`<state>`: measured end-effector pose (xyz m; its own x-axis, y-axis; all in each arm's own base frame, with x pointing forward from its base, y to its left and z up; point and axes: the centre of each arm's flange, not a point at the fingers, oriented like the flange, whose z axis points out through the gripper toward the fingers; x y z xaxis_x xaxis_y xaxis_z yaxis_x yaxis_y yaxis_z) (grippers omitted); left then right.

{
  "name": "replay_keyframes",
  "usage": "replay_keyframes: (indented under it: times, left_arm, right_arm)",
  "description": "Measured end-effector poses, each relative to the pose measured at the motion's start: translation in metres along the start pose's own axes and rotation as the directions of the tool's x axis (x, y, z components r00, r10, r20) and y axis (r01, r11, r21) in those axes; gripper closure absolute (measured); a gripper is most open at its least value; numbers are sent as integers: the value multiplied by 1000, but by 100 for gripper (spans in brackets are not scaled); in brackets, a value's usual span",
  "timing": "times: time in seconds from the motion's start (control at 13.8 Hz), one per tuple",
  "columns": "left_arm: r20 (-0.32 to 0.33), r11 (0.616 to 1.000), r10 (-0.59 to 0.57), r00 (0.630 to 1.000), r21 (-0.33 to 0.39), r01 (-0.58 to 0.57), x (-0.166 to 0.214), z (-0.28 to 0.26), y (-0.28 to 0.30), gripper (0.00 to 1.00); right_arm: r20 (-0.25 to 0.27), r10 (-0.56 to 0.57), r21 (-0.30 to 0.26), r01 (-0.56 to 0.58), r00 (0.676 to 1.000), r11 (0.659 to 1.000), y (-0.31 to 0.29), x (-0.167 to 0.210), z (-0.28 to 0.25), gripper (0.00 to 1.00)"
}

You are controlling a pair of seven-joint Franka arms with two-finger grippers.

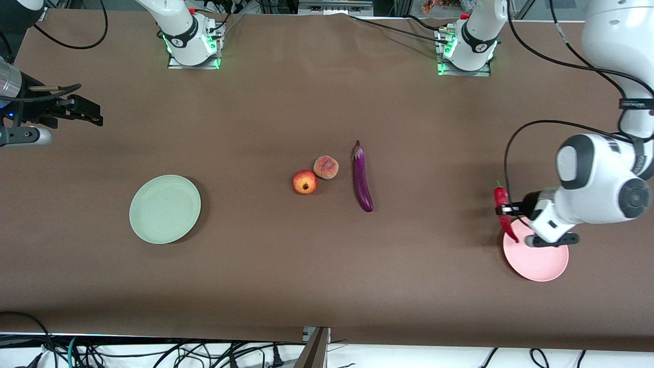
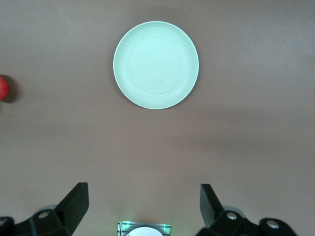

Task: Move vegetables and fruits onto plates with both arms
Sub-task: 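Lift the chili pepper with the left gripper and carry it over the pink plate, then lower the chili onto the pink plate while the right gripper reaches forward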

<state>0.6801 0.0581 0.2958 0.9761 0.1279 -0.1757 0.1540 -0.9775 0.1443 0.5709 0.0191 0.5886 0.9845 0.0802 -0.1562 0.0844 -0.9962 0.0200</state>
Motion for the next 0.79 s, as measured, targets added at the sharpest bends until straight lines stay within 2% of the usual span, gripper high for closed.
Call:
replay_keyframes:
  times: [0.22, 0.43, 0.58, 0.72, 0.79]
  left_arm:
    - [-64, 1000, -18, 998, -6, 18, 33, 5, -72, 75]
    - [-164, 1000, 9, 986, 14, -7, 56, 21, -90, 75]
    - [-199, 1000, 19, 980, 21, -15, 64, 37, -93, 75]
    - [-204, 1000, 22, 979, 23, -17, 66, 43, -94, 61]
    - [-209, 1000, 23, 978, 24, -18, 67, 40, -95, 50]
  right_arm:
    - [-1, -31, -4, 31, 1000, 1000, -18, 14, 13, 0]
    - [-2, -76, -13, 76, 997, 997, -47, 31, 31, 0]
    - [-5, -98, -17, 97, 995, 995, -61, 43, 45, 0]
    - [-19, -121, -23, 121, 992, 992, -76, 57, 60, 0]
    - [-23, -134, -25, 134, 991, 991, -84, 63, 68, 0]
